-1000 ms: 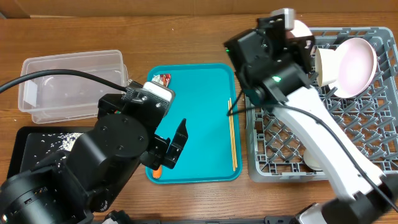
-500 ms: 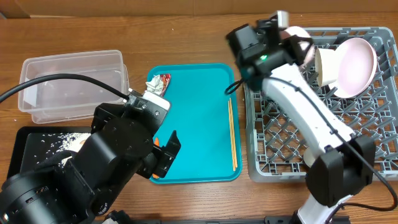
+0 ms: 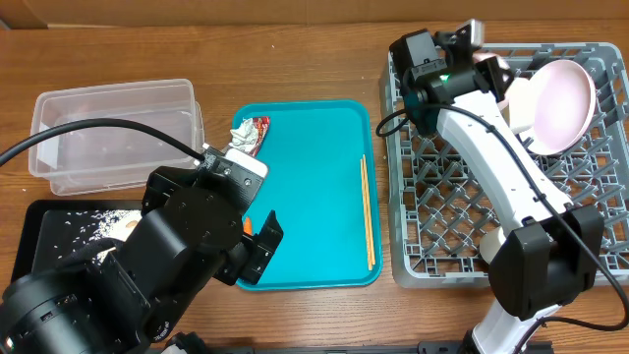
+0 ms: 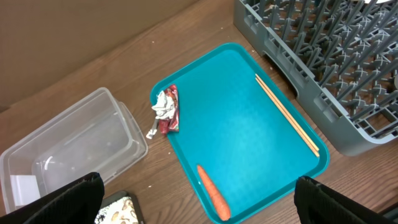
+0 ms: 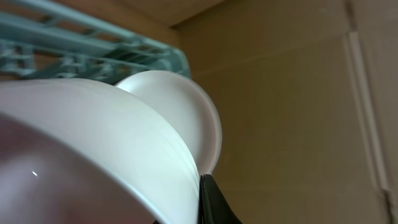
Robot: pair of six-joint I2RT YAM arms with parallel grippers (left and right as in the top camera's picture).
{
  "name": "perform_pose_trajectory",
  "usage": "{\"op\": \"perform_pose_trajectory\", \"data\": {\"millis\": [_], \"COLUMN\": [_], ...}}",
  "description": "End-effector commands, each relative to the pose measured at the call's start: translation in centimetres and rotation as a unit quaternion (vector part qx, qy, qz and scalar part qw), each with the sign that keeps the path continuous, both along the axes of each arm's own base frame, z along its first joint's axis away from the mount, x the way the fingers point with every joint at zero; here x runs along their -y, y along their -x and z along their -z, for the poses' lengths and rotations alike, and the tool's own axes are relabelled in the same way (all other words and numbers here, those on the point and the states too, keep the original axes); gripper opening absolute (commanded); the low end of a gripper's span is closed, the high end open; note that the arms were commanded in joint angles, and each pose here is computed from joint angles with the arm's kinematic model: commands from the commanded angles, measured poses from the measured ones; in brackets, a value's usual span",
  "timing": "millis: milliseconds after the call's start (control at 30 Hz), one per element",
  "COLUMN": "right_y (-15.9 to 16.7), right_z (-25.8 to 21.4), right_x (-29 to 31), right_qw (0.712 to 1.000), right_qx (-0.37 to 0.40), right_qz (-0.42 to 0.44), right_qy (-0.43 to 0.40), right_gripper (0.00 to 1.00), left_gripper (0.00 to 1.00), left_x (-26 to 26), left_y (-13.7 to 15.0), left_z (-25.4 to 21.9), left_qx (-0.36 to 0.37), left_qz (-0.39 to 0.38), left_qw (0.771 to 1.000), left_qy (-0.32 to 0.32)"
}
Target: Sort waste into correct bins and load items into the dishwasher
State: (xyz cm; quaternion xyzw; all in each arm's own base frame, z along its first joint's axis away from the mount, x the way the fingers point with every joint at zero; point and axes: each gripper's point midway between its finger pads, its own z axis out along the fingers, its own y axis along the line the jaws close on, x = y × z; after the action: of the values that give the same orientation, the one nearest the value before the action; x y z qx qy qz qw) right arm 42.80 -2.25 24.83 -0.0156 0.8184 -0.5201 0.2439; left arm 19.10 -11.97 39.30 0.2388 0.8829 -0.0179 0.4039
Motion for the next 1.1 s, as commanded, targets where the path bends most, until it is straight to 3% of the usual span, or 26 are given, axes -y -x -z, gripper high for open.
{"op": "perform_pose_trajectory", "data": {"millis": [0,233,333,600,1067], "right_y": [-0.3,-0.4,-0.8,-1.2,-0.6], "right_z": [0.9,-5.1,-6.1,-6.5,-0.5], "right_x": [-1.5,-0.8,-2.8,-7.0,-0.1], "right_qw": [0.999,0.988,0.983,0.985,0.977], "right_qx": [-0.009,0.058,-0.001,0.049,-0.057], "right_qz": [-0.023,0.027,0.000,-0.036,0.020], "right_qy": [-0.026,0.139,0.183,0.162,0.203], "right_gripper": [0.04,0.04,0.04,0.04,0.04], "left_gripper": [1.00,1.00,1.00,1.00,1.00], "left_x": [-0.2,0.0,0.0,-0.2,-0.7], "left_y": [-0.2,-0.1,-0.1,0.1,0.5], "left_z": [-0.2,-0.1,-0.1,0.2,0.7], "left_qx": [0.007,0.004,0.003,-0.004,-0.015], "left_qz": [-0.001,0.002,0.003,0.002,0.002], "left_qw": [1.000,1.000,1.000,1.000,1.000], "left_qy": [-0.007,-0.005,-0.005,-0.010,-0.023]}}
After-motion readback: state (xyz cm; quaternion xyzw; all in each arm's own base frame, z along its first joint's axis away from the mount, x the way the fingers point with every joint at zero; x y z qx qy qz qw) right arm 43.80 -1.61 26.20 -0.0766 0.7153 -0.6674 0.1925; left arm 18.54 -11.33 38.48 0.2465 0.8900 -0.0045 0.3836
